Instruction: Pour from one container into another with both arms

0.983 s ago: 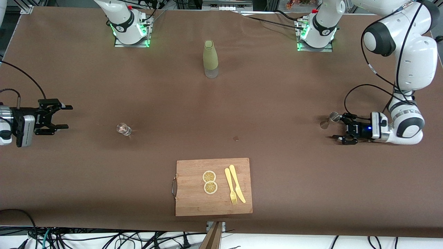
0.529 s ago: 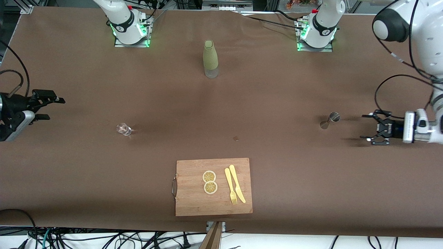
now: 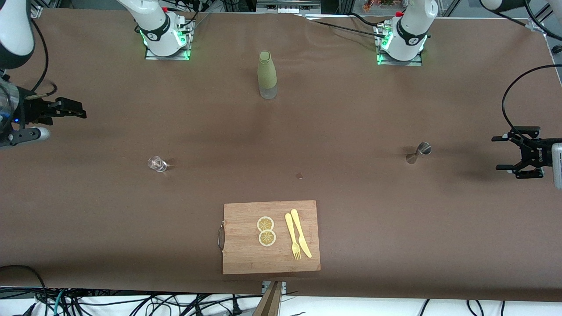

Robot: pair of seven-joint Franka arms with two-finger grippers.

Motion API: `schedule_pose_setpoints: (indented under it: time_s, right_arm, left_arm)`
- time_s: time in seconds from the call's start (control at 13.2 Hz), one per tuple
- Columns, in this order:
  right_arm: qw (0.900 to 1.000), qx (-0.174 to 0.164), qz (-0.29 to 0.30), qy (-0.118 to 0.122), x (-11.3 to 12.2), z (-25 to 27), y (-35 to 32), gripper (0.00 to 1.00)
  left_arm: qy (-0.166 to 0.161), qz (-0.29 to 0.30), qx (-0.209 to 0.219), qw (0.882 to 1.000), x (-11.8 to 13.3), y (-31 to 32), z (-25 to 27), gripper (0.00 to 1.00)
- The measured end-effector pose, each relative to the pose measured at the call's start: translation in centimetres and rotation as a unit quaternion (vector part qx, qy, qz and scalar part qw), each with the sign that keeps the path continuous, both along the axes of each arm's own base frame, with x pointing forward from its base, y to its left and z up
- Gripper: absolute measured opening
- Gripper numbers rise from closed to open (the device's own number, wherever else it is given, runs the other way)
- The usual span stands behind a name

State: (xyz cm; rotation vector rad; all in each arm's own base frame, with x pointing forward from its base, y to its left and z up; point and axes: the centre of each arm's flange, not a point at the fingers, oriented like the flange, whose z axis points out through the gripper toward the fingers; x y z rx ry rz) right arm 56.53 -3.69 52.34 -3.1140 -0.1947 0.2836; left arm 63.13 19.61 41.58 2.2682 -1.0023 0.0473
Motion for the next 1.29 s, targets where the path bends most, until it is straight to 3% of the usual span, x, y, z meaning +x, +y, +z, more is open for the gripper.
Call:
schedule_pose_setpoints:
  time_s: [0.23, 0.38, 0.6, 0.91, 0.98, 1.13, 1.29]
  right_arm:
    - [0.997, -0.009, -0.073, -0.02, -3.1, 1.2, 0.1, 1.0]
    - [0.996, -0.009, -0.084, -0.038, -3.6, 2.4, 0.3, 1.0]
    - [0.994, -0.01, -0.091, -0.058, -3.0, 3.4, 0.2, 1.0]
    - [0.993, -0.013, -0.096, -0.067, -1.7, 4.8, 0.1, 1.0]
    - [0.993, -0.013, -0.097, -0.066, -1.6, 4.7, 0.1, 1.0]
    - [0.993, -0.014, -0.099, -0.064, -1.6, 4.6, 0.1, 1.0]
    - [0.993, -0.014, -0.102, -0.063, -1.6, 4.6, 0.1, 1.0]
  left_arm:
    - [0.046, 0.08, 0.088, 0.992, 0.7, -5.0, 5.1, 1.0]
    - [0.052, 0.133, 0.151, 0.978, 1.1, -9.2, 8.7, 1.0]
    - [-0.01, 0.158, 0.249, 0.955, 1.1, -14.1, 14.1, 1.0]
    - [-0.086, 0.182, 0.283, 0.938, 1.1, -14.3, 17.9, 1.0]
    - [-0.086, 0.203, 0.282, 0.933, 0.9, -14.4, 18.5, 1.0]
    - [-0.047, 0.283, 0.279, 0.916, 0.0, -15.6, 19.3, 1.0]
    - [-0.004, 0.323, 0.28, 0.904, -1.1, -17.4, 19.7, 1.0]
